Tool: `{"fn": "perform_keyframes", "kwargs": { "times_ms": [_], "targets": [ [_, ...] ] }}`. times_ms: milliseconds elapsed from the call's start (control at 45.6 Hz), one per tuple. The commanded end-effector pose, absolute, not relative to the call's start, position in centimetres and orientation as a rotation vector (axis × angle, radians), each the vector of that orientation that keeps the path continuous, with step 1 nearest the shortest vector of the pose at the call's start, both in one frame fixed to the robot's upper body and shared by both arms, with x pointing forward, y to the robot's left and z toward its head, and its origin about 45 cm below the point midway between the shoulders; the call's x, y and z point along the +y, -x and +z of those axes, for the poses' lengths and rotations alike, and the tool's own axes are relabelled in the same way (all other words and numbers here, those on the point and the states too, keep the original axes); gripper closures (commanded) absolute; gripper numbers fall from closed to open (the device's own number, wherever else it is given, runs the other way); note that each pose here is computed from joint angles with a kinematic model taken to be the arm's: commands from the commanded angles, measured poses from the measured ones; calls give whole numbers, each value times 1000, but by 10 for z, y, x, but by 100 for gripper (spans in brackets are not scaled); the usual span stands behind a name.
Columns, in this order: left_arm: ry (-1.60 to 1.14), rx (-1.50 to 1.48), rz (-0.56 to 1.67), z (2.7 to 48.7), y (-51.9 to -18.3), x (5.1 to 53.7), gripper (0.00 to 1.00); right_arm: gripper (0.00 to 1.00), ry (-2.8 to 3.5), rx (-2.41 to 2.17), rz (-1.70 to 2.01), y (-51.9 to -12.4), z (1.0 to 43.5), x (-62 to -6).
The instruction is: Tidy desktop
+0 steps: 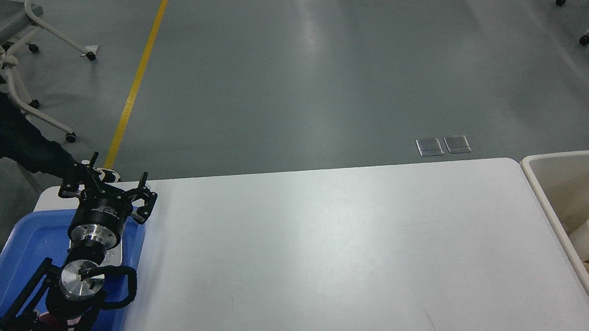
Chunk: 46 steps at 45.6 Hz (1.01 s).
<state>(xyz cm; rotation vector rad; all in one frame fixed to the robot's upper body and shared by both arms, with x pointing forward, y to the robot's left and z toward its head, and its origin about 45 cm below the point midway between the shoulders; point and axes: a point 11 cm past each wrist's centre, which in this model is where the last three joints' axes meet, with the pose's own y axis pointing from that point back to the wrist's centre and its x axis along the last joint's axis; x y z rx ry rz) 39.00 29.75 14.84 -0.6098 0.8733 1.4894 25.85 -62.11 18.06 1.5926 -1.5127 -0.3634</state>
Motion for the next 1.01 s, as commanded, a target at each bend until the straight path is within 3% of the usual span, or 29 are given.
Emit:
{"fn": "perform_keyframes", "kwargs": {
  "times_ms": [0, 285, 461, 724, 812, 987],
  "targets": [
    [595, 866, 1496, 147, -390, 299, 4, 0, -1462, -1583, -398, -240, 164, -643],
    [537, 857, 1464, 147, -396, 287, 4, 0, -1345, -1648, -396, -234, 142, -652],
    [503, 852, 1452, 145, -394, 284, 4, 0, -1416, -1775, -288, -298, 145, -613],
    [456, 760, 1512, 157, -394, 329, 4, 0, -1380, -1921, -254, -324, 143, -596],
    [462, 756, 1515, 157, -394, 329, 4, 0, -1506, -1975, -238, -366, 160, -564],
    [478, 789, 1508, 152, -393, 319, 4, 0, -1822, -2312, -639, -408, 156, -496]
  ]
}}
